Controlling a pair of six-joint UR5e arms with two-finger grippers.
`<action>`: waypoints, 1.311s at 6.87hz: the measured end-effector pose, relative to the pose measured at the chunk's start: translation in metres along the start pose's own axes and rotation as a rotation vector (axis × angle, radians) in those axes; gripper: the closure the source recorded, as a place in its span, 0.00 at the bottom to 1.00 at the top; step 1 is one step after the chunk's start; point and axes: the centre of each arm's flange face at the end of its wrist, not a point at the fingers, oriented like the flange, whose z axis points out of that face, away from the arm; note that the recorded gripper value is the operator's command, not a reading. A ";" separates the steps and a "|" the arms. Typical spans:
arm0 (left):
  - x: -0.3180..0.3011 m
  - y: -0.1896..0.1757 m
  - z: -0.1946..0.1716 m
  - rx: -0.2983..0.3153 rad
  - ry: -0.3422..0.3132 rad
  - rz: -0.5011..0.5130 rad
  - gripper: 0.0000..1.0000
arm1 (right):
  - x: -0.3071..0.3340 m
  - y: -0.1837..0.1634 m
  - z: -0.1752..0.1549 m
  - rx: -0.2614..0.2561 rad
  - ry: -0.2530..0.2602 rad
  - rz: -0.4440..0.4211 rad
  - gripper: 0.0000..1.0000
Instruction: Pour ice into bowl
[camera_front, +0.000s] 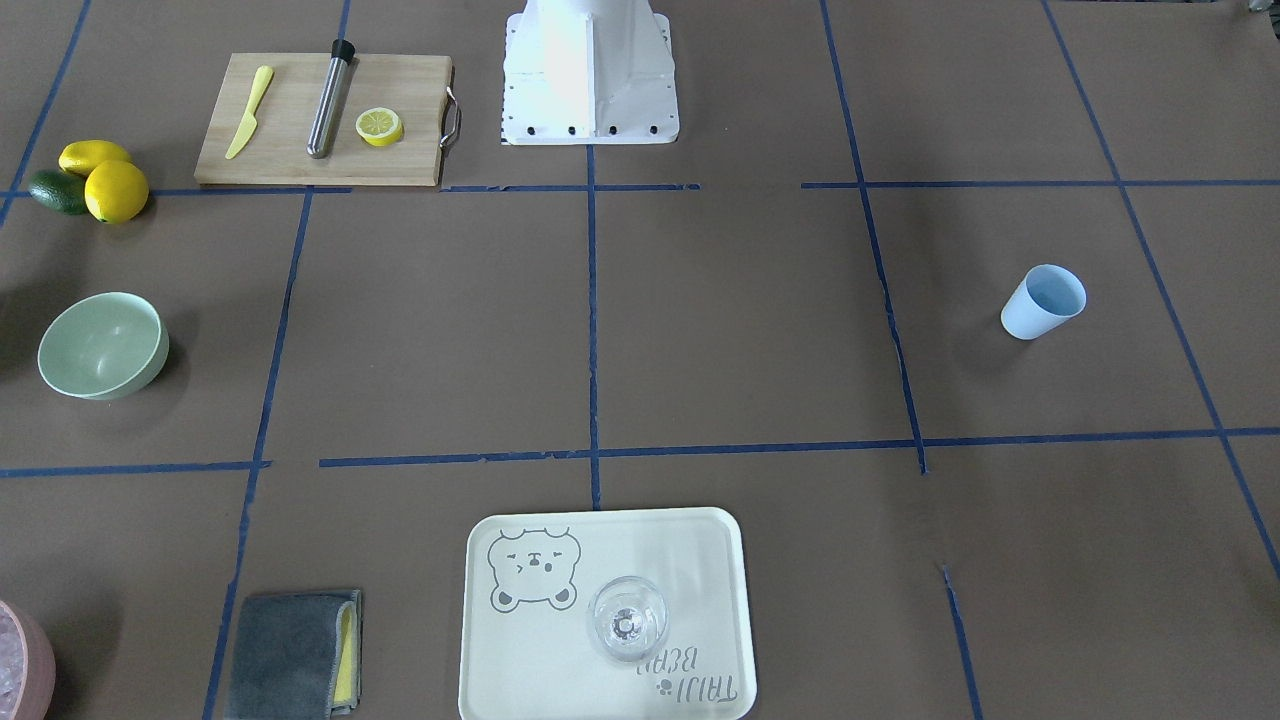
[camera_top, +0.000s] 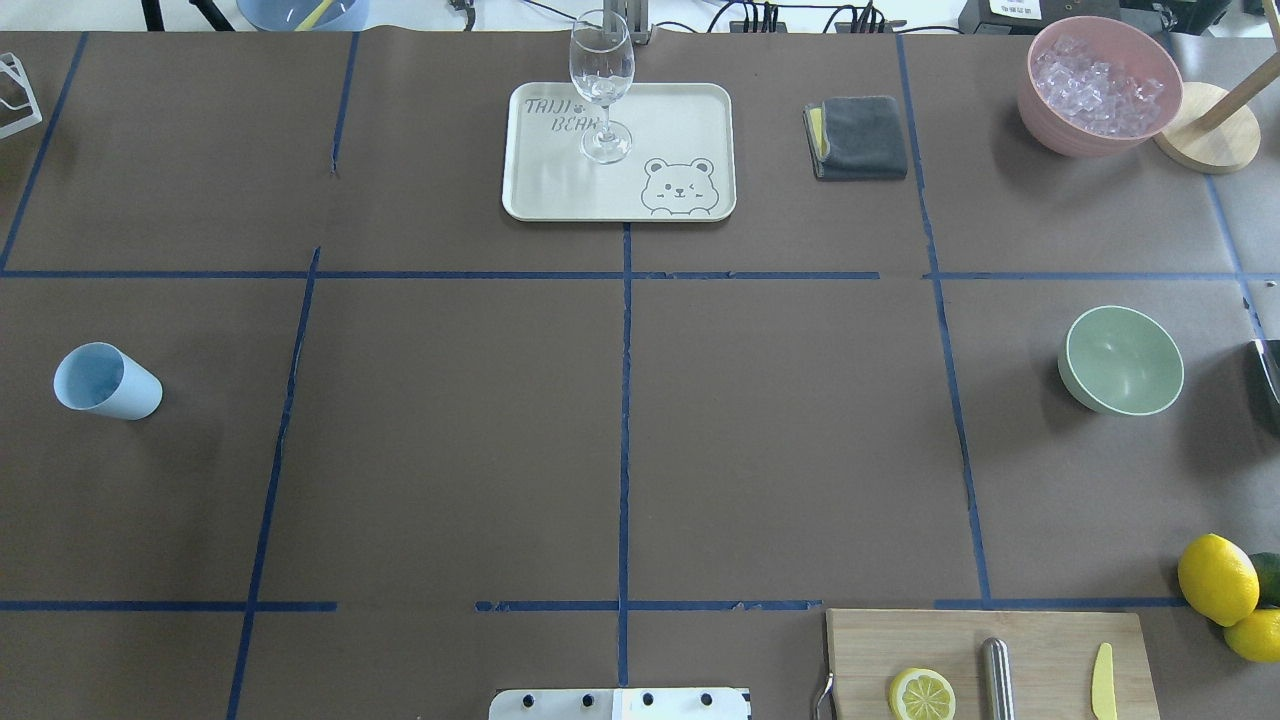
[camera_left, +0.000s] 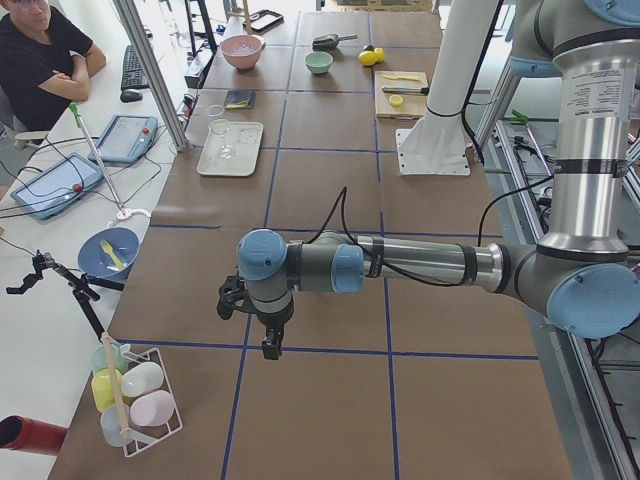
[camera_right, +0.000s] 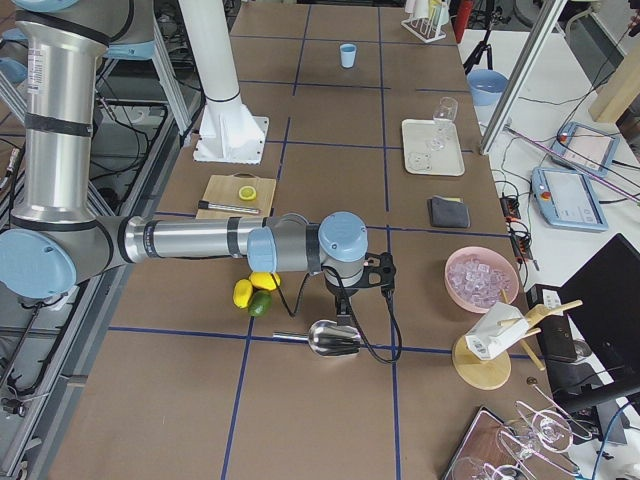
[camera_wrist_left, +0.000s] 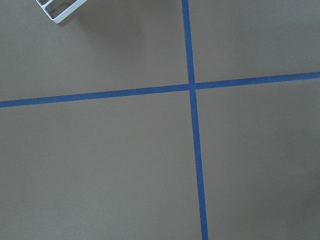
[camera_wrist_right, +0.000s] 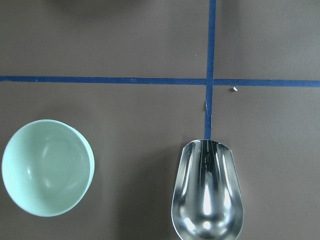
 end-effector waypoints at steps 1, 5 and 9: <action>0.000 -0.001 0.000 0.001 0.000 0.001 0.00 | 0.000 0.000 0.000 0.001 0.000 0.000 0.00; 0.033 -0.020 -0.033 0.070 0.000 0.060 0.00 | -0.019 -0.018 -0.014 0.032 -0.007 -0.027 0.00; 0.117 -0.058 -0.085 0.230 -0.005 0.285 0.00 | -0.051 -0.042 -0.006 0.033 -0.070 0.085 0.00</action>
